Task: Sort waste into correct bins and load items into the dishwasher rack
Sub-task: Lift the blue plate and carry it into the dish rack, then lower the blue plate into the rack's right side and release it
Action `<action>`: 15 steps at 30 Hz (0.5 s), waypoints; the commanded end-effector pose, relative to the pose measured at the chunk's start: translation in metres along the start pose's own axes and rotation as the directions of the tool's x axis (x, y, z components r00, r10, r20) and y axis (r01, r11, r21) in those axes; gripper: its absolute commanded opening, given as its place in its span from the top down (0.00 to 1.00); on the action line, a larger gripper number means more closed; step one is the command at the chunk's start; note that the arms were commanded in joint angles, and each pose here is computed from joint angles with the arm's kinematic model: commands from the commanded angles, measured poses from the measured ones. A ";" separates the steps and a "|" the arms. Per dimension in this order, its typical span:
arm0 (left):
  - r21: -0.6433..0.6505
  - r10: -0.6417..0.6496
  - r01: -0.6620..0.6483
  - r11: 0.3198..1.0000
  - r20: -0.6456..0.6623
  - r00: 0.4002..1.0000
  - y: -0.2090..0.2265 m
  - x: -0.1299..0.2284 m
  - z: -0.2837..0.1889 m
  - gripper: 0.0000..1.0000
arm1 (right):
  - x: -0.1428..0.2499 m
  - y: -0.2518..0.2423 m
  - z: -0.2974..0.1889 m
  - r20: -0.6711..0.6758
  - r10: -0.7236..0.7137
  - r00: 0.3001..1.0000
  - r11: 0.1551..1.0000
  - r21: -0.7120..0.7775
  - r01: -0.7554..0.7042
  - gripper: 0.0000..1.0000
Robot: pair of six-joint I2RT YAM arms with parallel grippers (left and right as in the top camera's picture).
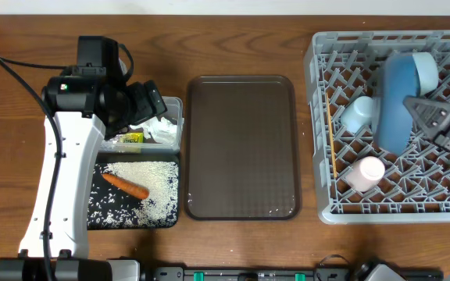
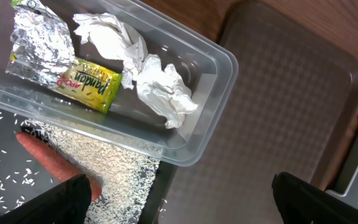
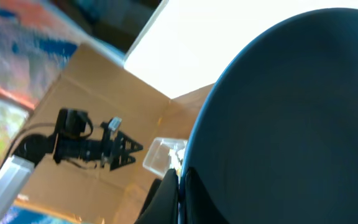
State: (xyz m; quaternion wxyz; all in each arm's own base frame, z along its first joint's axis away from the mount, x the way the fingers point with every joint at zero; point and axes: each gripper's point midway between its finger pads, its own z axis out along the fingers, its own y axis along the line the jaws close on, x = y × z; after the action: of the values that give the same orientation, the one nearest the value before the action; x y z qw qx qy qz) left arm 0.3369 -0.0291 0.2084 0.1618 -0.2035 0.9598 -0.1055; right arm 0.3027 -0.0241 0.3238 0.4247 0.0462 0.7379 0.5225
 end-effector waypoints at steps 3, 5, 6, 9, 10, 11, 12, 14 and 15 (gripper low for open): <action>0.020 -0.001 0.000 1.000 0.031 1.000 -0.004 -0.005 -0.011 0.05 | -0.014 -0.033 -0.033 0.112 -0.035 0.993 0.999 -0.019 0.038 0.99; 0.020 -0.001 0.000 1.000 0.031 1.000 -0.004 -0.005 -0.011 0.05 | -0.019 -0.046 -0.044 0.144 -0.026 0.989 1.000 0.005 0.026 0.99; 0.020 0.000 0.000 1.000 0.031 1.000 -0.004 -0.005 -0.011 0.05 | -0.021 -0.054 -0.051 0.164 -0.023 0.986 1.000 0.020 0.020 0.99; 0.020 0.000 0.000 1.000 0.031 1.000 -0.004 -0.005 -0.011 0.05 | -0.021 -0.067 -0.057 0.180 -0.005 0.984 1.000 0.029 0.000 0.99; 0.020 -0.001 0.000 1.000 0.031 1.000 -0.004 -0.005 -0.011 0.05 | -0.020 -0.071 -0.057 0.180 -0.008 0.984 1.000 0.030 0.002 0.99; 0.020 -0.001 0.000 1.000 0.031 1.000 -0.004 -0.005 -0.011 0.05 | -0.018 -0.073 -0.057 0.180 -0.009 0.984 1.000 0.030 0.004 0.99; 0.020 0.000 0.000 1.000 0.031 1.000 -0.004 -0.005 -0.011 0.05 | -0.017 -0.077 -0.056 0.178 -0.006 0.984 1.000 0.029 0.001 0.99; 0.020 -0.001 0.000 1.000 0.031 1.000 -0.004 -0.005 -0.011 0.05 | -0.017 -0.079 -0.056 0.178 0.007 0.984 1.000 0.025 -0.012 0.99; 0.020 0.000 0.000 1.000 0.031 1.000 -0.004 -0.005 -0.011 0.05 | -0.017 -0.080 -0.056 0.178 0.022 0.984 0.999 0.023 -0.026 0.99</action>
State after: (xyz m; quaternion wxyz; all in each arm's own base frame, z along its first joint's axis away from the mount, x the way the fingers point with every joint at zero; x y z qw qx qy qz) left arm 0.3369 -0.0291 0.2084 0.1618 -0.2035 0.9598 -0.1055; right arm 0.3076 -0.1105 0.2665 0.4651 0.1272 0.7196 0.4997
